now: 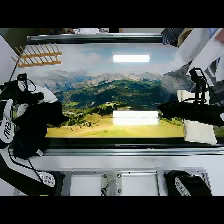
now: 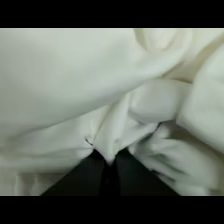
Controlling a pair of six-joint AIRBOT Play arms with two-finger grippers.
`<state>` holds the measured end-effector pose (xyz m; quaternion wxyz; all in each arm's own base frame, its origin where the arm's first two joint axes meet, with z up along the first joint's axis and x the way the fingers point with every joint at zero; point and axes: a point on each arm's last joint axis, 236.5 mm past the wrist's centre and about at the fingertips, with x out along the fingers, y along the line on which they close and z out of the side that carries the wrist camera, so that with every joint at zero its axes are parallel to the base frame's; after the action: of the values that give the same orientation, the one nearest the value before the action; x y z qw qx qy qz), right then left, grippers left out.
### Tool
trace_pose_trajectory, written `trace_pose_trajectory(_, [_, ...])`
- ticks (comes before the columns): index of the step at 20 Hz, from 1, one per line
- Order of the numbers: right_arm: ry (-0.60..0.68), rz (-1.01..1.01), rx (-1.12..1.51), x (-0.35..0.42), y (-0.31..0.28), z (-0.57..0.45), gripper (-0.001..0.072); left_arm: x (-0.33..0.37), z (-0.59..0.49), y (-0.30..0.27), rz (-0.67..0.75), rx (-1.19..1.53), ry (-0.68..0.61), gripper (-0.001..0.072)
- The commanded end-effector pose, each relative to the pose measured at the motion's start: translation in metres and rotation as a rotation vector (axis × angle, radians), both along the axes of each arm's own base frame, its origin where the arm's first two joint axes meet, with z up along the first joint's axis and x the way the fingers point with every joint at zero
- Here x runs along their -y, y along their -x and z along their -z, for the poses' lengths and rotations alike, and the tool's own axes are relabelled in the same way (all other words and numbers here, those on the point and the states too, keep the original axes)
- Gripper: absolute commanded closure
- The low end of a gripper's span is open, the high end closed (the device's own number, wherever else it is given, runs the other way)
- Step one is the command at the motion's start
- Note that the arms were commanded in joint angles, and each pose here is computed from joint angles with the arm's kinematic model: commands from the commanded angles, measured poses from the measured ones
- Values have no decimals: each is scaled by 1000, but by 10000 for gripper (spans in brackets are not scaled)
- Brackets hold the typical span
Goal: Fold the clothes and pants, and hang the long-sleeved shirts on hangers.
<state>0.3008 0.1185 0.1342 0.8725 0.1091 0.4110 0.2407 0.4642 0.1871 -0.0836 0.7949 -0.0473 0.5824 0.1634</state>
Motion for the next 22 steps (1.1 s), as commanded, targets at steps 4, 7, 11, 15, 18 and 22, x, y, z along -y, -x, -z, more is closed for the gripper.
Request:
trace_pose_trajectory(4, [-11, 63, 114, 7, -23, -24, 696, 47, -222, -50, 111, 520, -136, 703])
trace_pose_trajectory(7, [-19, 103, 231, 13, -40, -59, 696, 130, -370, -33, 255, 804, -153, 702])
trace_pose_trajectory(11, [-34, 155, 403, 21, -54, -118, 696, 261, -496, 26, 507, 1102, -59, 703])
trace_pose_trajectory(15, [-53, 209, 553, 31, -58, -167, 696, 375, -522, 75, 766, 1181, 81, 702])
trace_pose_trajectory(18, [-58, 219, 585, 32, -55, -177, 696, 436, -487, 87, 924, 1102, 116, 702])
trace_pose_trajectory(22, [-54, 215, 583, 32, -53, -177, 696, 491, -409, 73, 1010, 911, 160, 702])
